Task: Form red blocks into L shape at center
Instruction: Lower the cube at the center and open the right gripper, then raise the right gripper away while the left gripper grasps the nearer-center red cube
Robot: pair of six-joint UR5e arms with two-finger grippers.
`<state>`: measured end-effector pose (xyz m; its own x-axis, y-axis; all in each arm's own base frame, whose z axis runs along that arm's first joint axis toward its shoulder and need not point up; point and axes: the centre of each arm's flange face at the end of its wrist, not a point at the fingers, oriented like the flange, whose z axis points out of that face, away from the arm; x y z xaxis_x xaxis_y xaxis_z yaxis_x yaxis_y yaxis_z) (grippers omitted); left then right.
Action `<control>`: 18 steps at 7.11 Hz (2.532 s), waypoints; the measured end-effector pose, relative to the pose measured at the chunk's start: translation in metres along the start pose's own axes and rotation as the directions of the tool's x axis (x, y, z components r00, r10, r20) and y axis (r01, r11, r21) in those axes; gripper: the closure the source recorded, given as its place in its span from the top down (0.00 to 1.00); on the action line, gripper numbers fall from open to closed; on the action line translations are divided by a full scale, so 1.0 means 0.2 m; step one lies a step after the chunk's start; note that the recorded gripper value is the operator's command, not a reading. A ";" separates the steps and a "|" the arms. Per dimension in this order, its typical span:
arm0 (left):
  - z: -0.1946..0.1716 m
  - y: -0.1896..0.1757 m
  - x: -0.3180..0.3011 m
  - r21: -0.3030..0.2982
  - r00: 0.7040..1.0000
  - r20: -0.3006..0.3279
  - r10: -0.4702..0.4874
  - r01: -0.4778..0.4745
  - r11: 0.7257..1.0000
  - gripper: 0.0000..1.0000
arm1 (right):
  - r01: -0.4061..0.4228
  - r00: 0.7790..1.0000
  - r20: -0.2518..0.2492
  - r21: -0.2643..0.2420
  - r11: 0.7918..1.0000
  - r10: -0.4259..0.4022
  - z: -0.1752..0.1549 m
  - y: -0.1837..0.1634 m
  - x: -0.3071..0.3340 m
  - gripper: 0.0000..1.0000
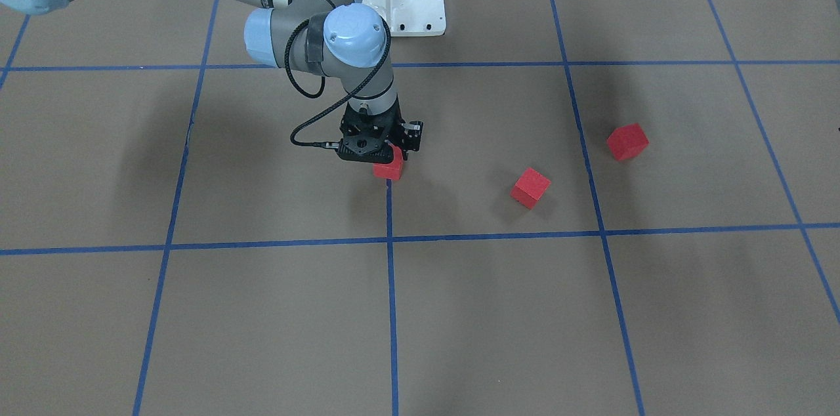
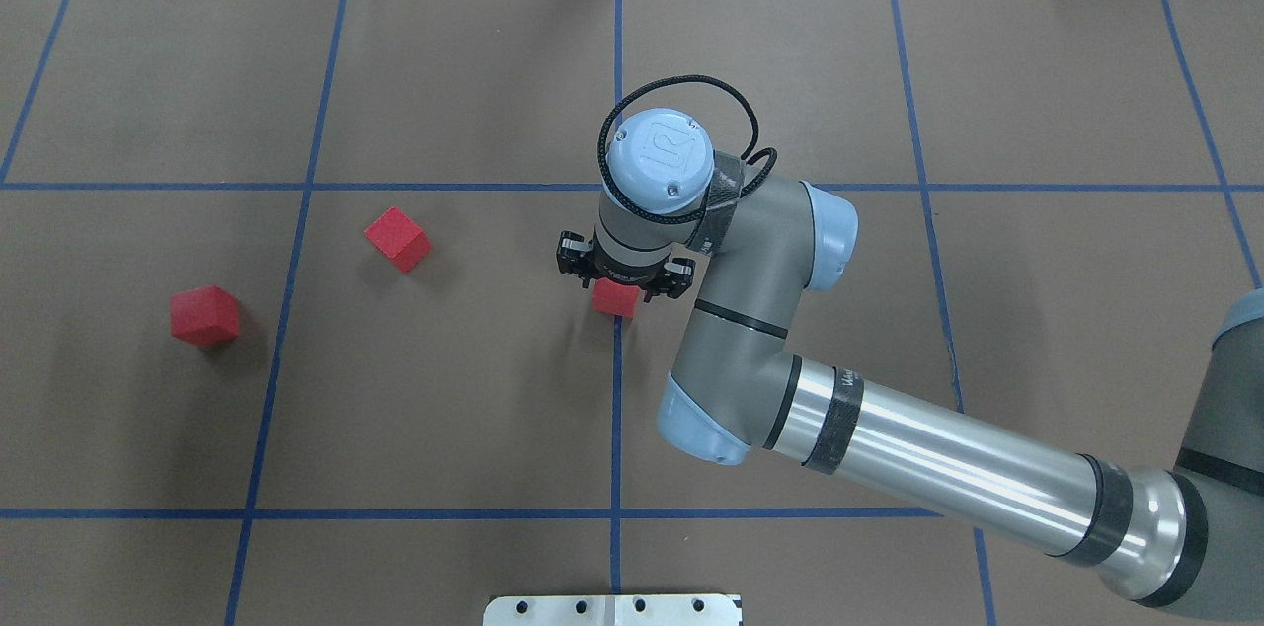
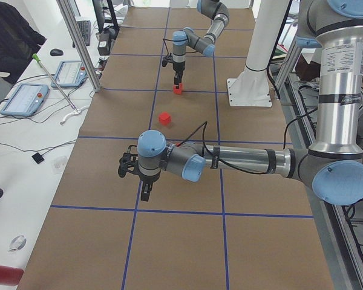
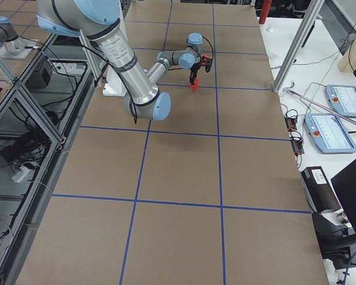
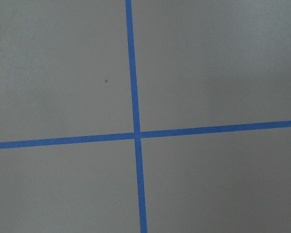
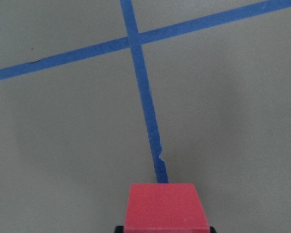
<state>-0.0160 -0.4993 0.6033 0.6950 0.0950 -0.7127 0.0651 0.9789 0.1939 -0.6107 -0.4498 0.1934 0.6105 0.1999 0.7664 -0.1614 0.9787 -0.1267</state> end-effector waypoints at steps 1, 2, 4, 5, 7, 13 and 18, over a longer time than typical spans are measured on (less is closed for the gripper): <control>-0.01 -0.01 0.03 0.006 1.000 -0.004 -0.002 0.002 1.000 1.00 | 0.008 1.000 0.009 0.002 1.000 -0.008 -0.02 0.00 0.00 0.99; -0.03 -0.03 0.08 0.012 0.999 -0.017 -0.031 0.031 0.999 1.00 | 0.015 1.000 0.024 0.003 1.000 -0.015 -0.07 -0.01 0.00 0.99; -0.01 -0.11 0.38 -0.012 0.982 -0.075 -0.173 0.172 0.985 1.00 | -0.002 0.998 0.068 -0.008 1.000 0.002 -0.28 -0.21 0.21 0.99; 0.03 -0.17 0.63 -0.045 0.958 -0.100 -0.268 0.265 0.963 1.00 | 0.003 0.997 0.082 -0.016 1.000 -0.002 -0.40 -0.35 0.41 0.99; 0.11 -0.24 1.24 -0.132 0.874 -0.136 -0.467 0.451 0.883 1.00 | 0.031 0.997 0.069 -0.015 0.999 -0.030 -0.55 -0.64 0.90 0.99; 0.56 -0.08 2.36 -0.168 0.680 -0.045 -0.732 0.717 0.676 1.00 | 0.086 0.996 0.017 -0.022 0.996 -0.085 -0.63 -0.89 1.58 0.99; 0.77 -0.23 2.46 -0.136 0.668 0.004 -0.744 0.738 0.661 1.00 | 0.085 0.996 0.014 -0.022 0.996 -0.085 -0.63 -0.89 1.60 0.99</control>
<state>0.4338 -0.5251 0.3483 0.4182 -0.6659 -0.6178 0.4582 0.7419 -0.4895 -0.2897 -0.5544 0.3816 0.6112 0.1152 0.7830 -0.0919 0.9930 -0.0744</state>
